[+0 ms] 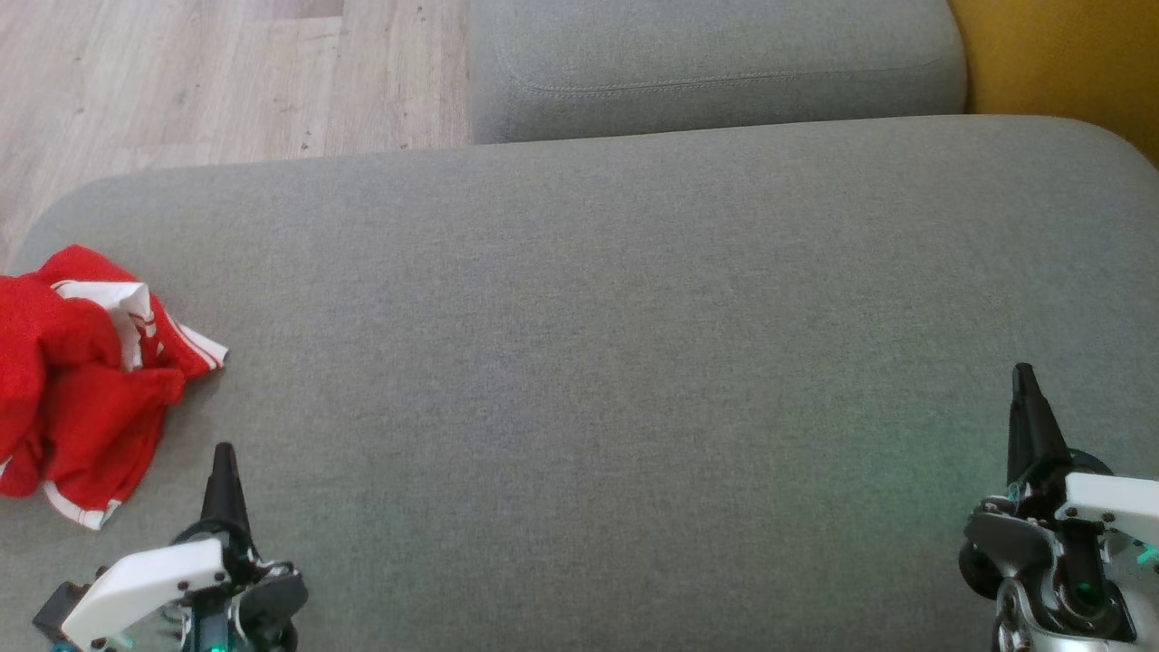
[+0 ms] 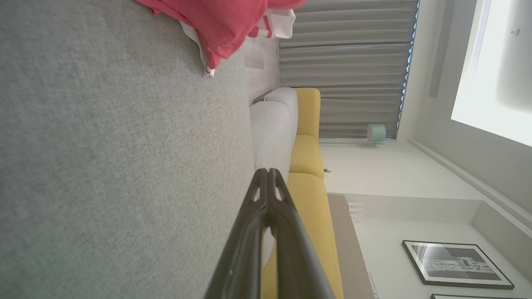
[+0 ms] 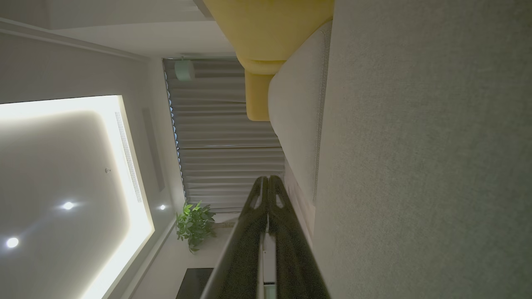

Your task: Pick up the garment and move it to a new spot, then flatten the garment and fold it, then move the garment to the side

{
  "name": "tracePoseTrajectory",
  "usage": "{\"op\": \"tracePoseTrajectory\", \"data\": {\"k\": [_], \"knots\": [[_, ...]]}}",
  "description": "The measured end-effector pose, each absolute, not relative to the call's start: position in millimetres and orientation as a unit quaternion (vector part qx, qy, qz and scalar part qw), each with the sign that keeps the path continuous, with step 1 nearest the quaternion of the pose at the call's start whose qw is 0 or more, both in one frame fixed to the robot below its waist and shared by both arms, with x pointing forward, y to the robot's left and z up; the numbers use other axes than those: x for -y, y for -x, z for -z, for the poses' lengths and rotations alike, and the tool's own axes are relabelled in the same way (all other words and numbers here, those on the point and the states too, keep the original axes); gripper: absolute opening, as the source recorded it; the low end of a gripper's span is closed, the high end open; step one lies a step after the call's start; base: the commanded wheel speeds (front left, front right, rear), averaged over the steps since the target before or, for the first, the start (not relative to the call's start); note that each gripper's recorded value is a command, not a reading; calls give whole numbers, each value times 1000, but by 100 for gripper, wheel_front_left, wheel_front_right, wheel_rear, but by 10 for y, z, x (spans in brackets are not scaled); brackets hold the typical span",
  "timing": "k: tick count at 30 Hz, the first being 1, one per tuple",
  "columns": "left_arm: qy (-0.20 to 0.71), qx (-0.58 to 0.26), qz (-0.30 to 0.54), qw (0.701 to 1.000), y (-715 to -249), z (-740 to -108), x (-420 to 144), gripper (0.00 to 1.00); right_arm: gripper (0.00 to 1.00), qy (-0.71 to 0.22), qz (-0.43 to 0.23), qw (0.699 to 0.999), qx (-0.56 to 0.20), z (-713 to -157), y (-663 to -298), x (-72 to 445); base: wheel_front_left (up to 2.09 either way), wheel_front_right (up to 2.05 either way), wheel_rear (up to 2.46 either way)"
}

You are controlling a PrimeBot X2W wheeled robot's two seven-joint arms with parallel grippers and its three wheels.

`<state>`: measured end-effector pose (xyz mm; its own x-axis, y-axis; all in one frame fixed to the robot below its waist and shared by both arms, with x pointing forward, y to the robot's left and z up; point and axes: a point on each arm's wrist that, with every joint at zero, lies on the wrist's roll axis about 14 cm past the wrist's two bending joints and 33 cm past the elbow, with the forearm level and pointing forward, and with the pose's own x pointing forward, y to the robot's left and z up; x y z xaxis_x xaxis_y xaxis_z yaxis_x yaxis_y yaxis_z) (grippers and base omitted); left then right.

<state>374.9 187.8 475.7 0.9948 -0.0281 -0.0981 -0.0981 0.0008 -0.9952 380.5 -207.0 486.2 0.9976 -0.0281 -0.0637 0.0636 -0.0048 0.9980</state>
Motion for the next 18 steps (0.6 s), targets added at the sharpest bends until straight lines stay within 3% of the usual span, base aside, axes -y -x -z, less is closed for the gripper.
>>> {"op": "tracePoseTrajectory", "data": {"k": [18], "knots": [[706,-45,-25,706,-3749,-4757,-1878,0,0,-708,33,705,-13,-4862,-3805,2070,0,0,0]]}}
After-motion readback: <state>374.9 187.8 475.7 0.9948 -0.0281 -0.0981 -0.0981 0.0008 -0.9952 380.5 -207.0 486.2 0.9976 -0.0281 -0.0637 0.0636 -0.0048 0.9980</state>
